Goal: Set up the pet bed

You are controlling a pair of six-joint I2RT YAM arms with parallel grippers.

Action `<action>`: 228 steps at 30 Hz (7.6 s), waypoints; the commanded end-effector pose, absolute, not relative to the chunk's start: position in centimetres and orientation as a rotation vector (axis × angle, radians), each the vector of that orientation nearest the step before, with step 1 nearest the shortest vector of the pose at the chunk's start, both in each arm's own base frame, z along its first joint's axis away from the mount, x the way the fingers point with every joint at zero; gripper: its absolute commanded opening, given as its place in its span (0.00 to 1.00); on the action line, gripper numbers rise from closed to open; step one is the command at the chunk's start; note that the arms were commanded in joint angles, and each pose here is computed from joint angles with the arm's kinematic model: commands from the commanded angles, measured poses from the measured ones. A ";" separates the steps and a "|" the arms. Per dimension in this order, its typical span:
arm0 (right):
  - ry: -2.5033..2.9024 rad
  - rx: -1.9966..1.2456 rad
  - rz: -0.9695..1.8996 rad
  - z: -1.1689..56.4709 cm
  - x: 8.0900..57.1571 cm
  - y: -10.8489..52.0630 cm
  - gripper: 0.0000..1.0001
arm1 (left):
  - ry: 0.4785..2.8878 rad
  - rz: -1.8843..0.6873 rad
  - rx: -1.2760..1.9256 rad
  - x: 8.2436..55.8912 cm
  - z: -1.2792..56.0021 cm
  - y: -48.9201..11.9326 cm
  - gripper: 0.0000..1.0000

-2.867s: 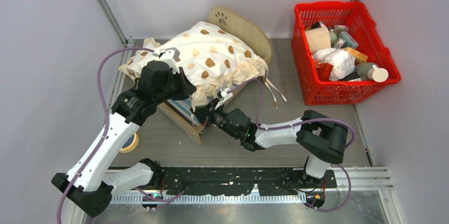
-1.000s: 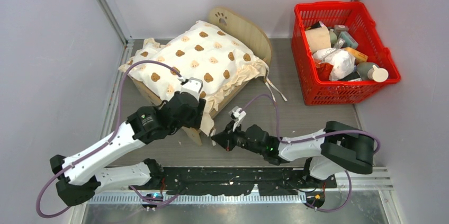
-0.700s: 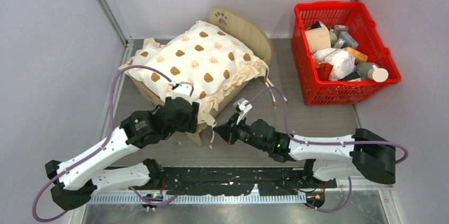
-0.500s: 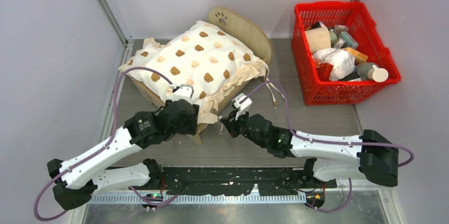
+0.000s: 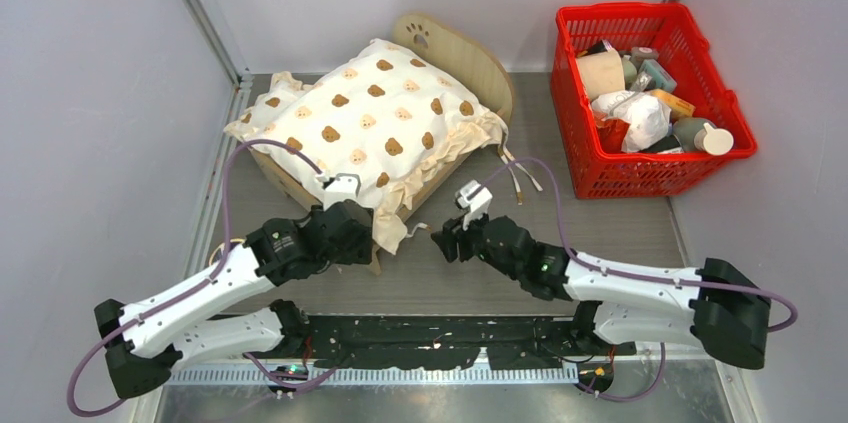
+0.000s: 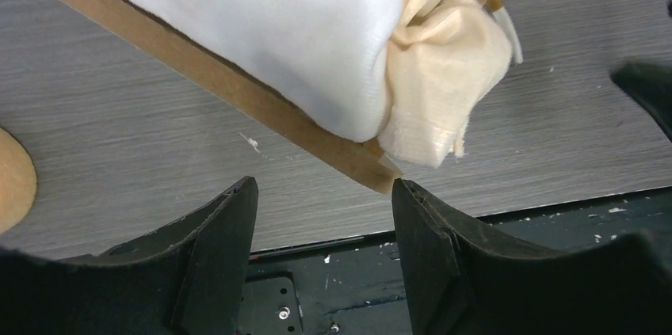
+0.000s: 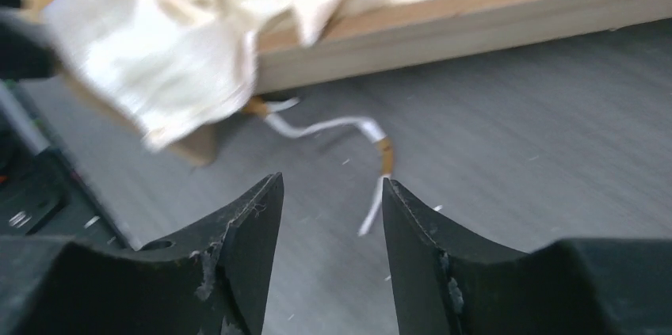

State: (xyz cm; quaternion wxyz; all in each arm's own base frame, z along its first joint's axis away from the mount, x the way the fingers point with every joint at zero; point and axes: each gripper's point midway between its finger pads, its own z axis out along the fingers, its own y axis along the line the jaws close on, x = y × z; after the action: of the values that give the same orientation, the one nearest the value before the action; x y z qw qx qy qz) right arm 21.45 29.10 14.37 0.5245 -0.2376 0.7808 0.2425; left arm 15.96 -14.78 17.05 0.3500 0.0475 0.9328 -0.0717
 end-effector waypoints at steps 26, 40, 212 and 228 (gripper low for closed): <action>1.204 -1.005 0.892 10.0 16.6 41.4 0.61 | 2.360 -0.207 0.046 17.4 17.7 -14.8 0.00; 1.368 -1.103 0.727 5.1 19.1 42.9 0.65 | 2.376 -0.181 0.049 17.4 17.7 -14.5 0.00; 1.878 -0.618 1.090 13.9 11.9 39.9 0.05 | 2.261 -0.588 -0.289 13.5 12.1 -15.7 0.72; 1.988 -0.716 0.960 8.0 7.4 43.8 0.40 | 2.224 -0.327 -0.314 15.6 13.2 -11.3 0.69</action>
State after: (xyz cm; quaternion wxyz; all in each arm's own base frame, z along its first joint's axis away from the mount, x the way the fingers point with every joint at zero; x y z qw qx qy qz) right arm 5.88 46.46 8.28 0.3708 -0.3194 0.7679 0.4134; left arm 14.67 -11.47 12.11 0.4102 -0.1220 0.8938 -0.1344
